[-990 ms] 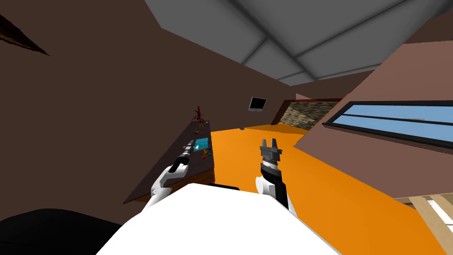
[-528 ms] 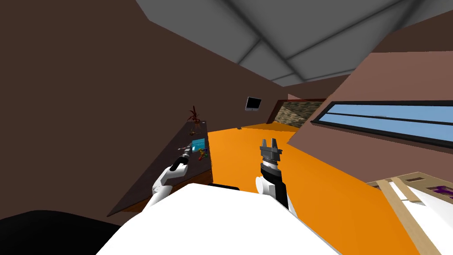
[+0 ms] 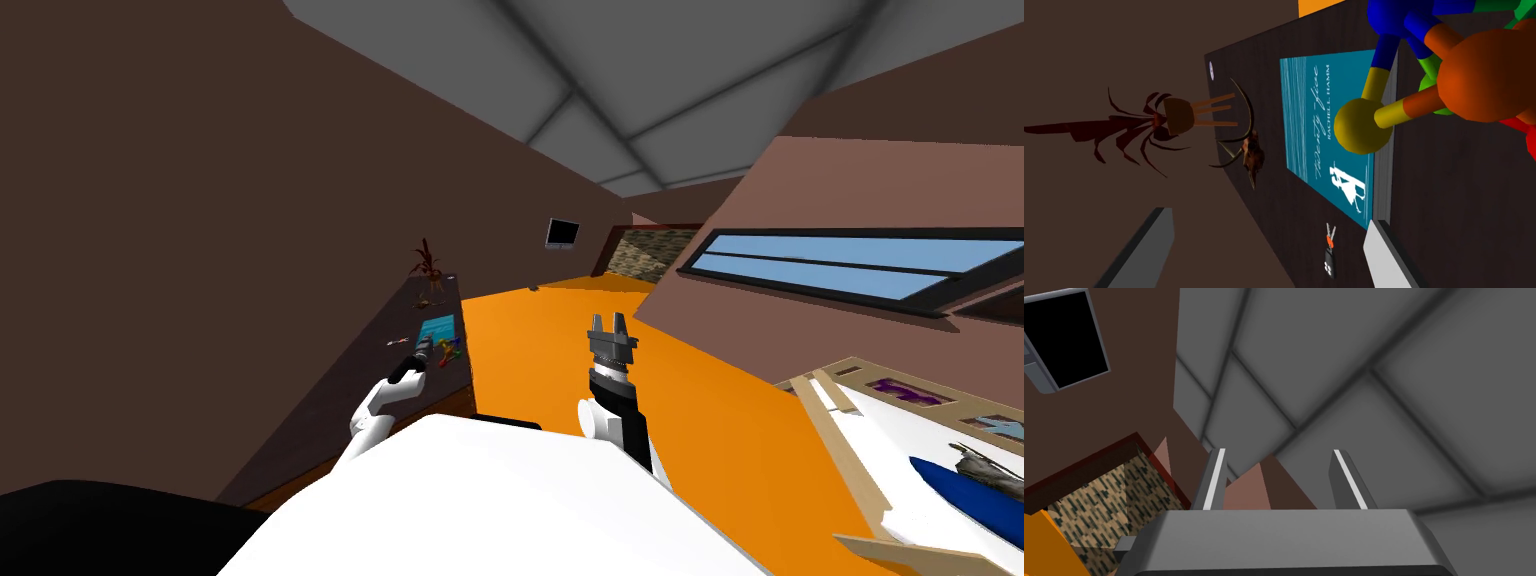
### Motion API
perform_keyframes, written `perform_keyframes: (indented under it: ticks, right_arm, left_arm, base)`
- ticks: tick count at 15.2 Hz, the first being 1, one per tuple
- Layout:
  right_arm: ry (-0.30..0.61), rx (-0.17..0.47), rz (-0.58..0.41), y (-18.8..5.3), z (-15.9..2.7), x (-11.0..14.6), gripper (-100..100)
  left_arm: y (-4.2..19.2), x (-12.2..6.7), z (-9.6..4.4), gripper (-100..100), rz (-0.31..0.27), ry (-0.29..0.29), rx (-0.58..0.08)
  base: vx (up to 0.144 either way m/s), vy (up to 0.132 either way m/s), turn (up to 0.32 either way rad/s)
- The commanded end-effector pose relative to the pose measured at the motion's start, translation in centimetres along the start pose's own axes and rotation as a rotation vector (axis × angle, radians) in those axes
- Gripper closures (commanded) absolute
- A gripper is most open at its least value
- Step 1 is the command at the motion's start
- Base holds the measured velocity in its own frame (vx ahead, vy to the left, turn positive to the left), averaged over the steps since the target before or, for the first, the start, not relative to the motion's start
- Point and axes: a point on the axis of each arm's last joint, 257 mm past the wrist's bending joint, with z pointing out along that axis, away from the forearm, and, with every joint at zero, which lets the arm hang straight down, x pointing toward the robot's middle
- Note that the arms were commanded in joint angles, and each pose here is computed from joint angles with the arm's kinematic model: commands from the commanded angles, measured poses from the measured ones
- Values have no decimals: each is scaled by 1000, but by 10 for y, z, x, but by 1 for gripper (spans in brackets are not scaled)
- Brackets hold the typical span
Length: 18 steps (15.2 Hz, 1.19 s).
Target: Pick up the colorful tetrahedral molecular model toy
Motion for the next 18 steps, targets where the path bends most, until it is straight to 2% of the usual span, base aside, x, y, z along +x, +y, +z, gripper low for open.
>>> perform_keyframes:
  ticks: [1, 3, 4, 10, 11, 14, 15, 18]
  right_arm:
    - [0, 0, 0, 0, 0, 0, 0]
    - [0, 0, 0, 0, 0, 0, 0]
    - [0, 0, 0, 0, 0, 0, 0]
    - [0, 0, 0, 0, 0, 0, 0]
    - [0, 0, 0, 0, 0, 0, 0]
    - [0, 0, 0, 0, 0, 0, 0]
    - [0, 0, 0, 0, 0, 0, 0]
    - [0, 0, 0, 0, 0, 0, 0]
  left_arm:
    - [13, -2, 4, -100, -12, -7, -39]
    - [38, -4, 7, -100, -37, -20, -114]
    - [38, -4, 7, -100, -37, -20, -114]
    - [98, -1, 8, -100, -101, -37, -287]
    - [98, -1, 8, -100, -101, -37, -287]
    - [116, 3, 6, -100, -122, -38, -341]
    - [110, 0, 6, -100, -114, -38, -319]
    - [113, 3, 15, -100, -117, -42, -323]
  base:
    - [8, -22, -85]
    - [9, -26, -135]
    - [9, -24, -119]
    - [14, -24, -134]
    - [10, -18, -71]
    - [7, -14, -68]
    - [5, -6, -33]
    - [-6, 15, -13]
